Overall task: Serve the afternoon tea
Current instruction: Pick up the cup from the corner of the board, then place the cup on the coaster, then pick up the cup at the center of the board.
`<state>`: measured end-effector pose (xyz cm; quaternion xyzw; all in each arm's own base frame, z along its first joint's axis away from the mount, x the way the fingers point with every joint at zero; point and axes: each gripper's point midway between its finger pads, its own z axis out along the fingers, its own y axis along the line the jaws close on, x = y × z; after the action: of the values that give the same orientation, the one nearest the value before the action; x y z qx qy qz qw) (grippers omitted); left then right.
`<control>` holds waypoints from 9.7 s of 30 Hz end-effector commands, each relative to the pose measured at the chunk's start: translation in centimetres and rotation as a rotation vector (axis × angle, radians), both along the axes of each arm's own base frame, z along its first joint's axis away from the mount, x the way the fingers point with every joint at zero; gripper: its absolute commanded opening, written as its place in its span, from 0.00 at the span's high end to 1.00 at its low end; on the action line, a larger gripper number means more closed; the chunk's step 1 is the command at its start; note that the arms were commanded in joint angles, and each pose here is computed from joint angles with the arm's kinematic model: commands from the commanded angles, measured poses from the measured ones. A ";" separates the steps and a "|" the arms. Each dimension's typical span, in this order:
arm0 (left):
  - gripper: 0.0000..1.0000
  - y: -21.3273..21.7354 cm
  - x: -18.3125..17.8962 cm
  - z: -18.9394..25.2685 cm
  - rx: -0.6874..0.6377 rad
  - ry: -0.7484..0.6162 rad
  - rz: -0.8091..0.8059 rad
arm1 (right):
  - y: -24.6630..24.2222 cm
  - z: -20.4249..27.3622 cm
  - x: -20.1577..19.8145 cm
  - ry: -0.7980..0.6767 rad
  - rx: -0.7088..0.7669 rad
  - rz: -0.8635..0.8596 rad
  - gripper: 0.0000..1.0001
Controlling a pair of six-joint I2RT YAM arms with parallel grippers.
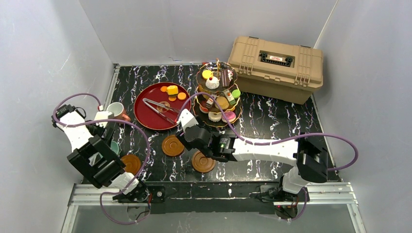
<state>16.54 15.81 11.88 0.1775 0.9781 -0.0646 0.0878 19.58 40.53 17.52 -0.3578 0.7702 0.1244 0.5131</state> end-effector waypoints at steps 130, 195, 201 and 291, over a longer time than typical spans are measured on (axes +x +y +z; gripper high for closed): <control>1.00 -15.5 4.7 5.0 -0.389 -0.068 0.859 | 17.2 4.8 -1.3 -0.294 0.545 0.506 0.73; 0.02 -10.2 9.7 14.5 -0.158 -0.469 0.447 | -8.3 -3.3 -8.0 -0.052 0.513 0.415 0.99; 0.02 -10.3 9.8 14.6 -0.164 -0.469 0.445 | -7.8 -4.1 -8.0 -0.048 0.507 0.424 0.99; 0.02 -9.0 11.0 16.2 -0.129 -0.448 0.467 | -10.4 -2.3 -7.2 0.061 0.359 0.287 0.02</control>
<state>27.26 5.91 27.41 -0.0485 0.9402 -0.0814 0.3272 10.96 29.70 11.23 -0.4001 0.6792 0.3516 0.5049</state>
